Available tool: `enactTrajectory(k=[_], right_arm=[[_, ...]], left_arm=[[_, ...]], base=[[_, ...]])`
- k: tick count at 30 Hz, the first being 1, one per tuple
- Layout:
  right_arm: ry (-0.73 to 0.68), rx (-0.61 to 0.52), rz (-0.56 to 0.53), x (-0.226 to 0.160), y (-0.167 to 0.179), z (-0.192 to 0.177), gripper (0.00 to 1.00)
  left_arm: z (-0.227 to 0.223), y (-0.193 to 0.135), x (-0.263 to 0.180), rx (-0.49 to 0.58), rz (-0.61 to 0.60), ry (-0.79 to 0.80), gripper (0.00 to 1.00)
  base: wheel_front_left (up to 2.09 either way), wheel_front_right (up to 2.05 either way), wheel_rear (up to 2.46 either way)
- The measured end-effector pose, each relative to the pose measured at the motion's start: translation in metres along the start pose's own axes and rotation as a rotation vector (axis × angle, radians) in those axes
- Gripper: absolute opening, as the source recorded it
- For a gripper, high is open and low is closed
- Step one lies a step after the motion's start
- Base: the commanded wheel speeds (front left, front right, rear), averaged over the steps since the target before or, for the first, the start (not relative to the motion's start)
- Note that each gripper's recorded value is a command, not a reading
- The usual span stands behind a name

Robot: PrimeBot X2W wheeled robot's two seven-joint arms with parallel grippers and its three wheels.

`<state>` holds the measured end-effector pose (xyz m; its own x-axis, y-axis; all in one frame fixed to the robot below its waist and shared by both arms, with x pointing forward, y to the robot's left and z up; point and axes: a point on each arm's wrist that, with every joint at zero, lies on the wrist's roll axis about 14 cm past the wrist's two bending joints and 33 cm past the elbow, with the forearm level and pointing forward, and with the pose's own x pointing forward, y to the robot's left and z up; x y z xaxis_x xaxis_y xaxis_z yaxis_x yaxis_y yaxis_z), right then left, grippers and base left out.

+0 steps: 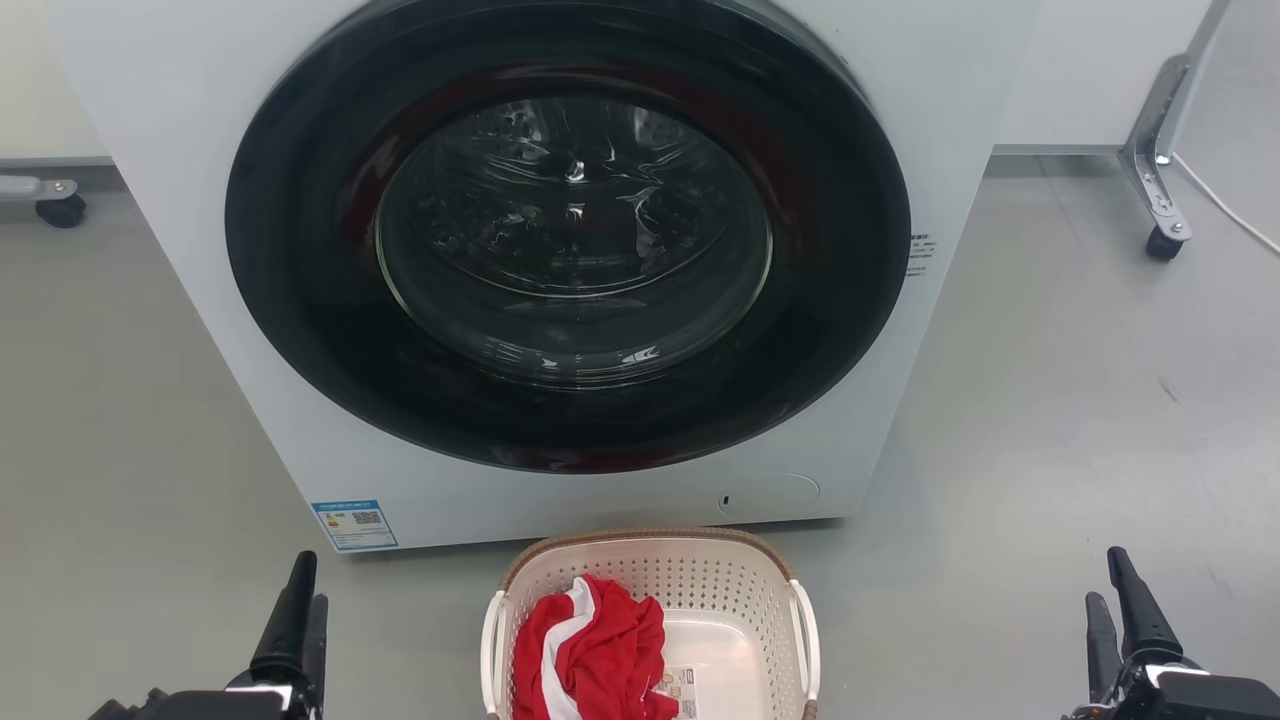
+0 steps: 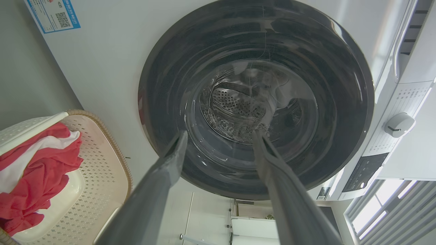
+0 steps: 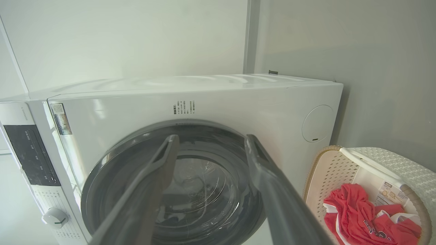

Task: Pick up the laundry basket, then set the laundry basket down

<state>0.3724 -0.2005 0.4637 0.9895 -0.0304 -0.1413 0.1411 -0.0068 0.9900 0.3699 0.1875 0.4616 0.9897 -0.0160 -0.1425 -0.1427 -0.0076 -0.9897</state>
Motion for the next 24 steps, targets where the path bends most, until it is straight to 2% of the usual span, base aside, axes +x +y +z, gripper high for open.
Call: enactTrajectory(k=[6, 13, 24], right_arm=[[-0.007, -0.035, 0.01, 0.003, 0.004, -0.001, 1.0], [-0.005, -0.155, 0.028, 0.005, 0.011, -0.002, 1.0], [0.018, -0.414, 0.049, 0.013, 0.025, -0.007, 1.0]], left_arm=[[-0.002, -0.005, 0.002, 0.02, -0.013, -0.003, 1.0], [-0.002, -0.019, 0.007, 0.102, -0.05, -0.014, 1.0], [-0.007, -0.036, 0.013, 0.361, -0.093, 0.008, 1.0]], base=[[0.0, 0.0, 0.0], [0.0, 0.0, 0.0], [0.0, 0.0, 0.0]])
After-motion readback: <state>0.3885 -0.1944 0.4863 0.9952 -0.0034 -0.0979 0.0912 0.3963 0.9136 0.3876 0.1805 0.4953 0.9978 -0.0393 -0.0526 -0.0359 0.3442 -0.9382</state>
